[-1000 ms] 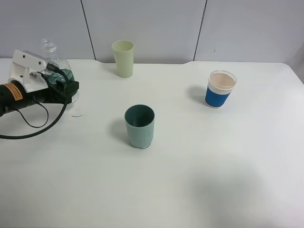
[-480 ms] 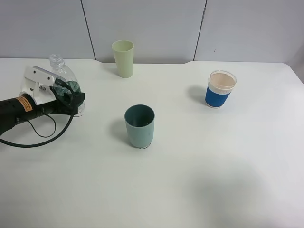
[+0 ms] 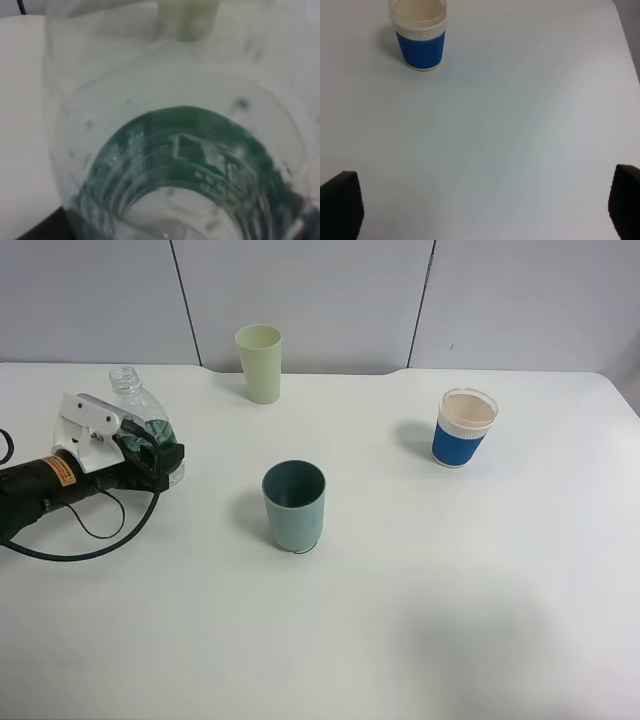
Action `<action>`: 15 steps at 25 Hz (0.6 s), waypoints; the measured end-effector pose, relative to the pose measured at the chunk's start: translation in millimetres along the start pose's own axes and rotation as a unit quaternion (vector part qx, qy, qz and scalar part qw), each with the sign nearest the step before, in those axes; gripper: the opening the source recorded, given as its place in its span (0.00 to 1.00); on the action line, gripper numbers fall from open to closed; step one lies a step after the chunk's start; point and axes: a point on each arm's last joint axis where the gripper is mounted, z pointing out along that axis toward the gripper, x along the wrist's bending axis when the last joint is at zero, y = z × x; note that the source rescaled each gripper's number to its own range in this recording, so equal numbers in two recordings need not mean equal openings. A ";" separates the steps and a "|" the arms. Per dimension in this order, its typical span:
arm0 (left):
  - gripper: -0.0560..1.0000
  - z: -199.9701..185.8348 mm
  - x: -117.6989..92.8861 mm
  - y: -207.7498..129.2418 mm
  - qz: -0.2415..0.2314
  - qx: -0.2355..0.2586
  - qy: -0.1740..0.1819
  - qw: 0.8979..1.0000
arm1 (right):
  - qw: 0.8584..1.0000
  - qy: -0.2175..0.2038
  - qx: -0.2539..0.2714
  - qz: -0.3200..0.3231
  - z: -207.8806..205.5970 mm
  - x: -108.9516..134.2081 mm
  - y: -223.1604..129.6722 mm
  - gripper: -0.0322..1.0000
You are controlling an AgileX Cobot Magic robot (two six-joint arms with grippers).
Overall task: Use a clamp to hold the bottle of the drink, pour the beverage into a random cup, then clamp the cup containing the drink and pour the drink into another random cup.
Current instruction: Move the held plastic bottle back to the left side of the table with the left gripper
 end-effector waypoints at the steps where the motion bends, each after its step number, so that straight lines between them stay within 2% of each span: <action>1: 0.15 0.2 0.0 -0.5 0.001 -0.001 0.000 1.000 | 1.000 0.000 0.000 0.000 0.0 0.0 0.0 1.00; 15: 0.15 0.3 0.0 -1.3 0.000 -0.003 -0.001 1.000 | 1.000 0.000 0.000 0.000 0.0 0.0 0.0 1.00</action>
